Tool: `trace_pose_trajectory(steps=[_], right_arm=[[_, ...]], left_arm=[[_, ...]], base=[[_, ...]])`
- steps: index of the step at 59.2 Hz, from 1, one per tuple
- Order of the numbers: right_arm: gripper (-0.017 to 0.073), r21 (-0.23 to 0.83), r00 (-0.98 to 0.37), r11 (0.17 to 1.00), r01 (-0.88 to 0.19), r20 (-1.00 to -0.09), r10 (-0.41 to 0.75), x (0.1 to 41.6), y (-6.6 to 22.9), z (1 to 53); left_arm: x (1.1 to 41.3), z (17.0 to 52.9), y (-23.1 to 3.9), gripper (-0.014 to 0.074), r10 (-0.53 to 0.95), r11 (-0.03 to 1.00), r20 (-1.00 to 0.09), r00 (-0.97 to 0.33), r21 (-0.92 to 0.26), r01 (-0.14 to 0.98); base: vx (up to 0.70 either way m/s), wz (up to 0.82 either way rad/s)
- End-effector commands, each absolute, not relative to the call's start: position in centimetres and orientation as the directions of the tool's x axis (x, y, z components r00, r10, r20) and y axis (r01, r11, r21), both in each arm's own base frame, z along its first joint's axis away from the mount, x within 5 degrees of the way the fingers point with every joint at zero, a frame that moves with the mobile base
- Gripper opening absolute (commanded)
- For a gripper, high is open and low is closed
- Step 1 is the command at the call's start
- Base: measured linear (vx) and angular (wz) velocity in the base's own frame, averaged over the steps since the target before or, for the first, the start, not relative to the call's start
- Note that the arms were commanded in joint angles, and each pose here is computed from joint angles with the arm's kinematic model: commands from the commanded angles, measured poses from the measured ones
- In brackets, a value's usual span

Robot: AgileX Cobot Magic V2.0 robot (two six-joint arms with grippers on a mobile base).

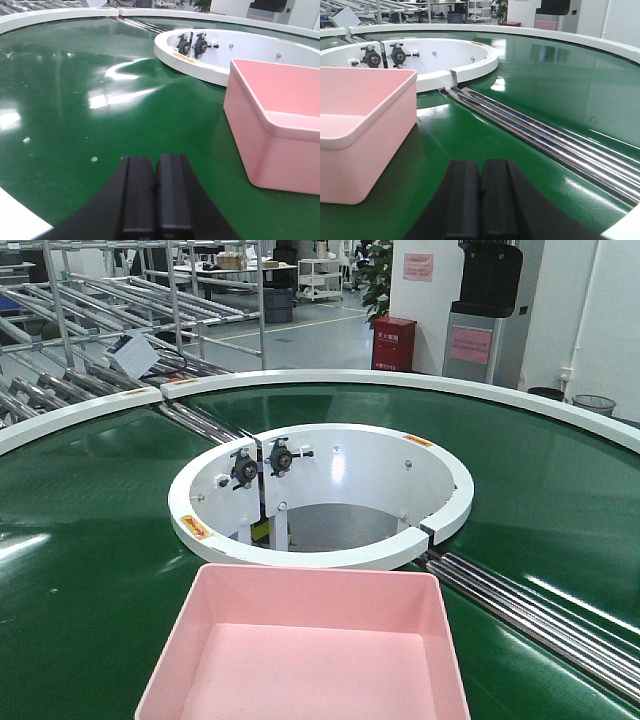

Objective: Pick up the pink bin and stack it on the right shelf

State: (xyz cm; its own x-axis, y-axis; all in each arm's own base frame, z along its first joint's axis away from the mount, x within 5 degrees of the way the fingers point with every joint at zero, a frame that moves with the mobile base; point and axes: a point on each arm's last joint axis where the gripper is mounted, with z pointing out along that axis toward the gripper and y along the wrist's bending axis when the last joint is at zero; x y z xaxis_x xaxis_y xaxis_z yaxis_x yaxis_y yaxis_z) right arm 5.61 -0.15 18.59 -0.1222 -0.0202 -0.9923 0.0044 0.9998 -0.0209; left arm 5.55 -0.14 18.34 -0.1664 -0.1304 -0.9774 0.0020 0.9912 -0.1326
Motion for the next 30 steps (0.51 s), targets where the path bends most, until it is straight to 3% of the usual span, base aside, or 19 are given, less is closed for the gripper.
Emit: trace_pose_trajectory(steps=[1,30], right_arm=[[-0.0012,-0.036,-0.029,0.999,-0.001,-0.999,-0.036,5.62,-0.07,19.40],[-0.0012,-0.036,-0.032,0.999,-0.001,-0.999,-0.036,5.62,-0.07,19.38]], left_arm=[[5.64,18.62,-0.13,-0.0008,-0.143,0.989,-0.985,-0.096,-0.145,0.009],[5.67,19.05,-0.13,-0.0008,-0.144,0.989,-0.988,-0.049,-0.145,0.016]], base=[[0.00,0.00],[0.00,0.00]])
